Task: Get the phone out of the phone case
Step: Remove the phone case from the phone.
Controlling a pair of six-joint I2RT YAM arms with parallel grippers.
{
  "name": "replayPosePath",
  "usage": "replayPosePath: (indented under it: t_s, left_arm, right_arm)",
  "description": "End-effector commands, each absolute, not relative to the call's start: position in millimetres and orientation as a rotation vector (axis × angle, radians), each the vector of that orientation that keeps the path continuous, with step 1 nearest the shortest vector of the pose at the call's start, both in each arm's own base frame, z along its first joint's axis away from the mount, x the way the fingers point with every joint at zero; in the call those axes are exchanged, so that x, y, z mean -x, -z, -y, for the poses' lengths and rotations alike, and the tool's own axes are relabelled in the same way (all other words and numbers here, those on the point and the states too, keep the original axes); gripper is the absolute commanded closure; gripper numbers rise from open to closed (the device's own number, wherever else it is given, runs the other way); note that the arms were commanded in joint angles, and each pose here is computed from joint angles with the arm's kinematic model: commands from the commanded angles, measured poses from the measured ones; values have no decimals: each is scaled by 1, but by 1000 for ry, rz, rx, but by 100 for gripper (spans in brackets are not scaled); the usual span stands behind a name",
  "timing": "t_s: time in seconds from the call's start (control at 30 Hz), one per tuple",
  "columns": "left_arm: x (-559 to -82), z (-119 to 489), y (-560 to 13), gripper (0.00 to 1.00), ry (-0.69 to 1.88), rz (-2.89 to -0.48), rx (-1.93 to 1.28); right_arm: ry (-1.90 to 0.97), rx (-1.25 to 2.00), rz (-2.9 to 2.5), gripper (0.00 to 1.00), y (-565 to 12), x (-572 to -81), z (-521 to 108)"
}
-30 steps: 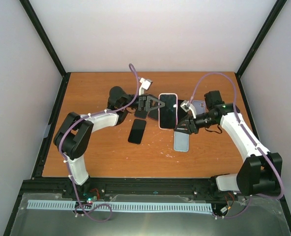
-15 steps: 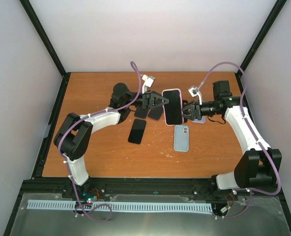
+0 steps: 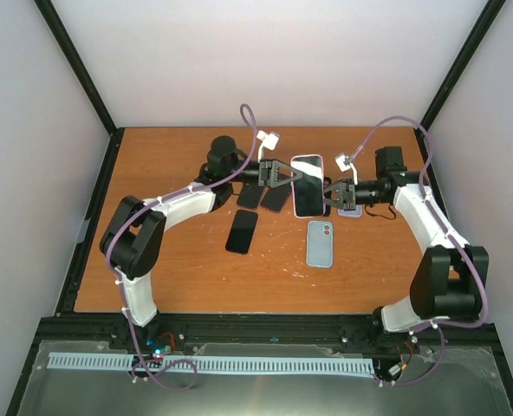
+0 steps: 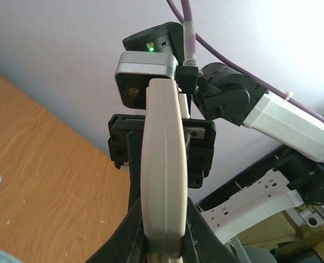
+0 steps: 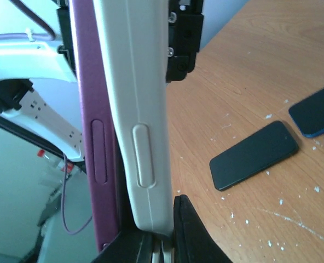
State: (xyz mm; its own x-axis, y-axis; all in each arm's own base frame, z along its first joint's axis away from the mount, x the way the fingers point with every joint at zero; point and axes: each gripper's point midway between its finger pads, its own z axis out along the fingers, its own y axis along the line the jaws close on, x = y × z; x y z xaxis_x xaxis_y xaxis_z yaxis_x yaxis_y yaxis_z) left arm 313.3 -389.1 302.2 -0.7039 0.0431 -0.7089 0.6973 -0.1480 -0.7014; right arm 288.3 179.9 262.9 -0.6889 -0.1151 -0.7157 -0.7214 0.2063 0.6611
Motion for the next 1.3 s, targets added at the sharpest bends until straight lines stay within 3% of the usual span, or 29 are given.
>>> replayPosePath:
  t_s: [0.0, 0.1, 0.3, 0.47, 0.8, 1.27]
  left_arm:
    - [-335, 410, -236, 84, 1855, -2024, -658]
    - [-382, 399, -226, 51, 1706, -2090, -449]
    - [-447, 361, -213, 38, 1270, -2172, -174]
    - [-435, 353, -195, 34, 997, -2200, -206]
    - [-348, 418, -177, 34, 629, -2089, -594]
    - [-314, 484, -143, 43, 259, -1927, -824]
  right_arm:
    - [-1608, 747, -1903, 97, -240, -300, -179]
    - [-1595, 585, -2031, 97, -196, -317, -164]
    - [-1584, 367, -2194, 97, -146, -330, -144]
    - [-1405, 239, -2320, 97, -126, -337, -131]
    - [-1037, -50, -2491, 97, -116, -348, -109]
    - [-1022, -153, -2478, 97, -121, -348, -107]
